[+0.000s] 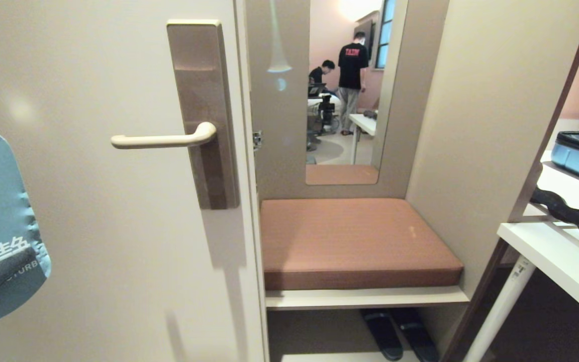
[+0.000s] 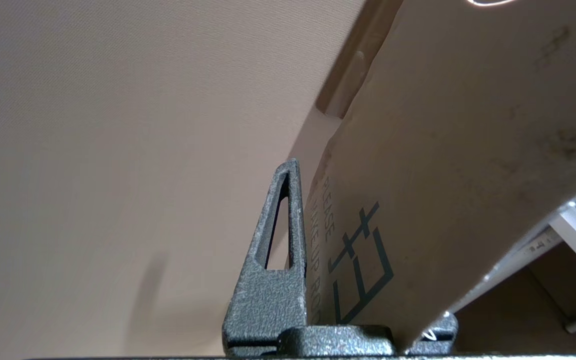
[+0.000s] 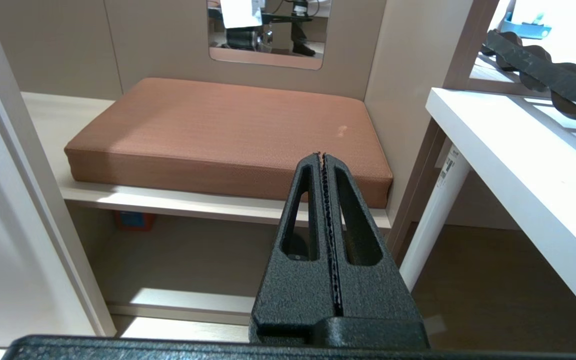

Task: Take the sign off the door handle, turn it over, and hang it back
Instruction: Hang the sign back with the other side facing out

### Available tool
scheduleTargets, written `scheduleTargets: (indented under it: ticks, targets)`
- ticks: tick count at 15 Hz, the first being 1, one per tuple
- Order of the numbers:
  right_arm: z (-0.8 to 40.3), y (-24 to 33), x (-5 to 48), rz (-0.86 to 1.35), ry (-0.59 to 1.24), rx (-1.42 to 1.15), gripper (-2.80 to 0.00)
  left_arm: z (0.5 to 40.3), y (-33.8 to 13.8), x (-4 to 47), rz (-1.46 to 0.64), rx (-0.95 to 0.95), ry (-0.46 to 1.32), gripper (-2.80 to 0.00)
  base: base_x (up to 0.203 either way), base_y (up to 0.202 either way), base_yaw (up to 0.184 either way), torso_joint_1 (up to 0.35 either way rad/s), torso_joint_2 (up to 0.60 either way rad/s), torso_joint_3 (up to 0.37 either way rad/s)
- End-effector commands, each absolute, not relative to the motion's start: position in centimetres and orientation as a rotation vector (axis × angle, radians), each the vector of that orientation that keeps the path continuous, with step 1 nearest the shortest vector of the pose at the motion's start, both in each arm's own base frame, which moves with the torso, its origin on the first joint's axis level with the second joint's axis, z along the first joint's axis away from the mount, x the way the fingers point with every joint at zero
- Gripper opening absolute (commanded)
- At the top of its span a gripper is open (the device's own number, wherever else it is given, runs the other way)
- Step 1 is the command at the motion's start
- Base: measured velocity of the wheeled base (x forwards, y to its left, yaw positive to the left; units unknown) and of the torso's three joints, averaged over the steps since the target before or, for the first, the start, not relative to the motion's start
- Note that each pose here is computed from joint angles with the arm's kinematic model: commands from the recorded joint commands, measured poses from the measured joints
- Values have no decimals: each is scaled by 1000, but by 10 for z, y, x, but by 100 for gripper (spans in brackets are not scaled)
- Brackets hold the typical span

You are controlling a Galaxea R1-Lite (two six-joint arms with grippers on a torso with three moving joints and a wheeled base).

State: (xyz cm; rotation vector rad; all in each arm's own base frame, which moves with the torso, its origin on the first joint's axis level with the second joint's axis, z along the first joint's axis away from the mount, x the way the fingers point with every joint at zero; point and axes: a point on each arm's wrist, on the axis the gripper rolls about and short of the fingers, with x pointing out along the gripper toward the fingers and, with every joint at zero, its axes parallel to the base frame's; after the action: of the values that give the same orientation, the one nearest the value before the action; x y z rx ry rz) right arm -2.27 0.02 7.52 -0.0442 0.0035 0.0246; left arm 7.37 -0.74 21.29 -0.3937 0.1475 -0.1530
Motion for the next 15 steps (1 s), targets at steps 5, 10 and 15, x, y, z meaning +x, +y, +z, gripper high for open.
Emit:
scheduleTargets:
  ticks: [5,10,15]
  targets:
    - [75,0,-23,25,5,-45,-280,224,-10,121,-92,-456,238,-280,0,0,0,0,0,0]
    - [75,0,-23,25,5,-45,-280,221,-11,141,-85,-491,249,-280,0,0,0,0,0,0]
    - [75,0,-23,26,4,-46,-280,214,-12,164,-79,-492,264,-280,0,0,0,0,0,0]
